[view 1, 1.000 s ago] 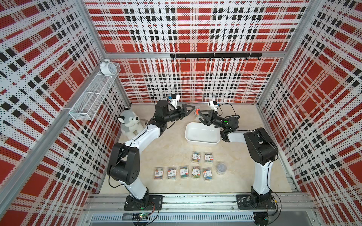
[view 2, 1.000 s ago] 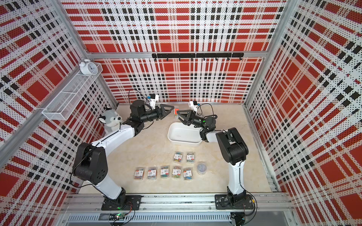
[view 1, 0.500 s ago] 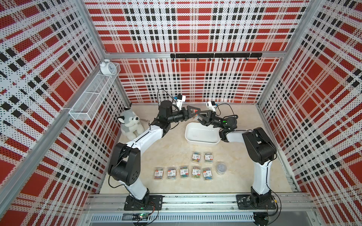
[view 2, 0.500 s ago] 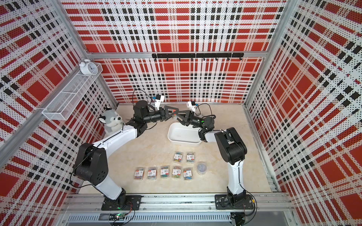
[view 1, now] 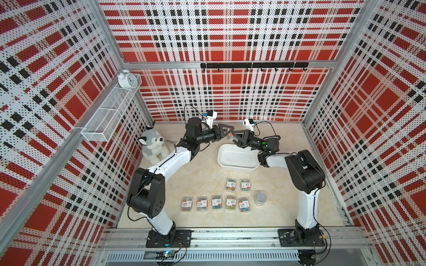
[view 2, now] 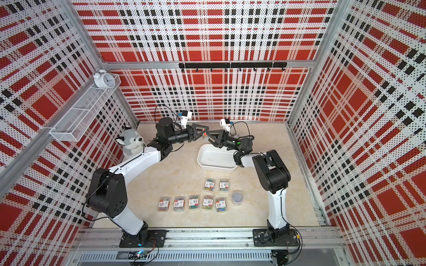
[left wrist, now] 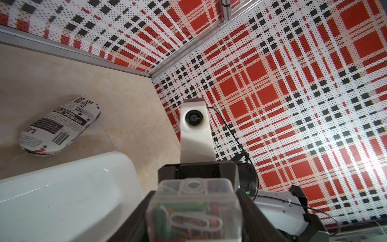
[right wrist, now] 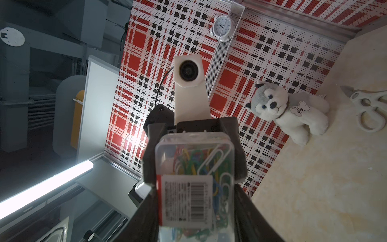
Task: Take the paper clips out of the storage box
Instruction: Place the boxed paper clips at the center of the board.
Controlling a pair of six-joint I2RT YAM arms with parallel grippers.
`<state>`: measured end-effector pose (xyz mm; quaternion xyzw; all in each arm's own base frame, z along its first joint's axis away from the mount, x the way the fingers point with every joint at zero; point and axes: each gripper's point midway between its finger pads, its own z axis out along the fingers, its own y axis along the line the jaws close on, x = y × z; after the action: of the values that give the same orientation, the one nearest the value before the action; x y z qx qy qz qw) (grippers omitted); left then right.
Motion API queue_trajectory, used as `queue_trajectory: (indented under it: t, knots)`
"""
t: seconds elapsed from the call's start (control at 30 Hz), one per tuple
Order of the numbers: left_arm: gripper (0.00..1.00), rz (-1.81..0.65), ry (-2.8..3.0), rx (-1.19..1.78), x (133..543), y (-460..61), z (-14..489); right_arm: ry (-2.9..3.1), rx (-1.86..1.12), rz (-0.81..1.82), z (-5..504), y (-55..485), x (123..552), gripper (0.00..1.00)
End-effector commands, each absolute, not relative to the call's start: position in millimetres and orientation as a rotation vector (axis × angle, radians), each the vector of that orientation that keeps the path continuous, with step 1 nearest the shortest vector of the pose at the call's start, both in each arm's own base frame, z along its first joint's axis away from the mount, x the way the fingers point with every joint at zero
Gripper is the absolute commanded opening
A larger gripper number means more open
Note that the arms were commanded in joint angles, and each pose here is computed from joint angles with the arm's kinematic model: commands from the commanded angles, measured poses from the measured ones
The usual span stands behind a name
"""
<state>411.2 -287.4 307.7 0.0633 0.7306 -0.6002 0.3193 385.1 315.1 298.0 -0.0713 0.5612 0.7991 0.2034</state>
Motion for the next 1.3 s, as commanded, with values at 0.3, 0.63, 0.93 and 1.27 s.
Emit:
queue_trajectory:
  t: [0.3, 0.63, 0.93, 1.27]
  knots:
    - [0.44, -1.554, 1.887, 0.182, 410.2, -282.6, 316.6, 1.529, -0.263, 2.253, 303.8, 317.4, 376.1, 0.46]
    - [0.38, -1.568, 1.870, 0.205, 406.3, -283.2, 322.5, 1.522, -0.288, 2.237, 305.5, 316.7, 373.0, 0.70]
    - [0.36, -1.618, 1.819, 0.230, 393.2, -277.7, 340.6, 1.537, -0.247, 2.219, 296.3, 308.8, 380.1, 0.76]
    - [0.36, -1.619, 1.803, 0.159, 374.0, -235.9, 358.7, 1.567, -0.140, 2.140, 286.2, 269.7, 401.3, 0.76]
